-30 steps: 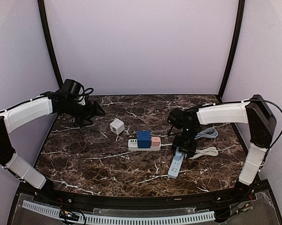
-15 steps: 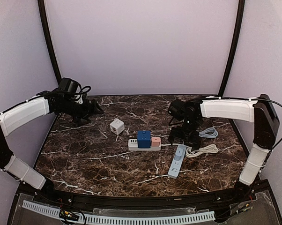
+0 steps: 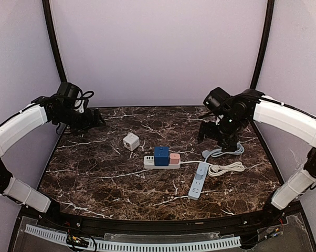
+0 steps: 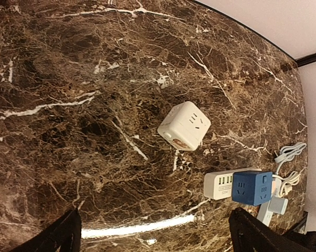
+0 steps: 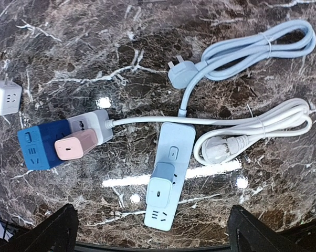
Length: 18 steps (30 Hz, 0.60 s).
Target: Insert the plug
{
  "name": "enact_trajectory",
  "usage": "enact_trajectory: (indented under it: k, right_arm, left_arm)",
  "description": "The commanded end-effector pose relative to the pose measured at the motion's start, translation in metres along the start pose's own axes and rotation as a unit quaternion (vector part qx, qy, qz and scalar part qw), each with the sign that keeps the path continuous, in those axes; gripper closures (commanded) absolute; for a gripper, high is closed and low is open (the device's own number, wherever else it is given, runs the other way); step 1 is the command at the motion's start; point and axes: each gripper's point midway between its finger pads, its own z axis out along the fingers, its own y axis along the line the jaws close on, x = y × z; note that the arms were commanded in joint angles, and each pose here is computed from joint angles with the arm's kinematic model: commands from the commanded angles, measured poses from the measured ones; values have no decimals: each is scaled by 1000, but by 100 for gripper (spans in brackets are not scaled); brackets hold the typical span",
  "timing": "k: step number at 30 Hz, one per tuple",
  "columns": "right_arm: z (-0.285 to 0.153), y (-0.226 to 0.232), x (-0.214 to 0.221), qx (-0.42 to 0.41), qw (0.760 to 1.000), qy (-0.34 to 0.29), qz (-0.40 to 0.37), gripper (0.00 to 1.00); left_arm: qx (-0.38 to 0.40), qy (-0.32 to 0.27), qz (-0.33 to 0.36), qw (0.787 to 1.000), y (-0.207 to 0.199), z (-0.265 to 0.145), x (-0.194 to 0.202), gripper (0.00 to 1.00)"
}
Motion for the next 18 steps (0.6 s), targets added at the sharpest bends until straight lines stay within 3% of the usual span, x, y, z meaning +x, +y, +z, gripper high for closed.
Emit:
enact_trajectory:
  k: [1, 7, 18]
  right_arm:
    - [-34, 4, -20, -21, 998, -49, -29, 1]
    - [-63, 6, -32, -28, 996, -81, -39, 1]
    - [-68, 16, -41, -29, 995, -85, -44, 1]
  left_arm:
    - [-50, -5, 39, 998, 25, -14, -1, 1]
    - [-51, -30, 66, 996, 27, -12, -9, 1]
    - [-62, 77, 87, 991, 26, 13, 0, 7]
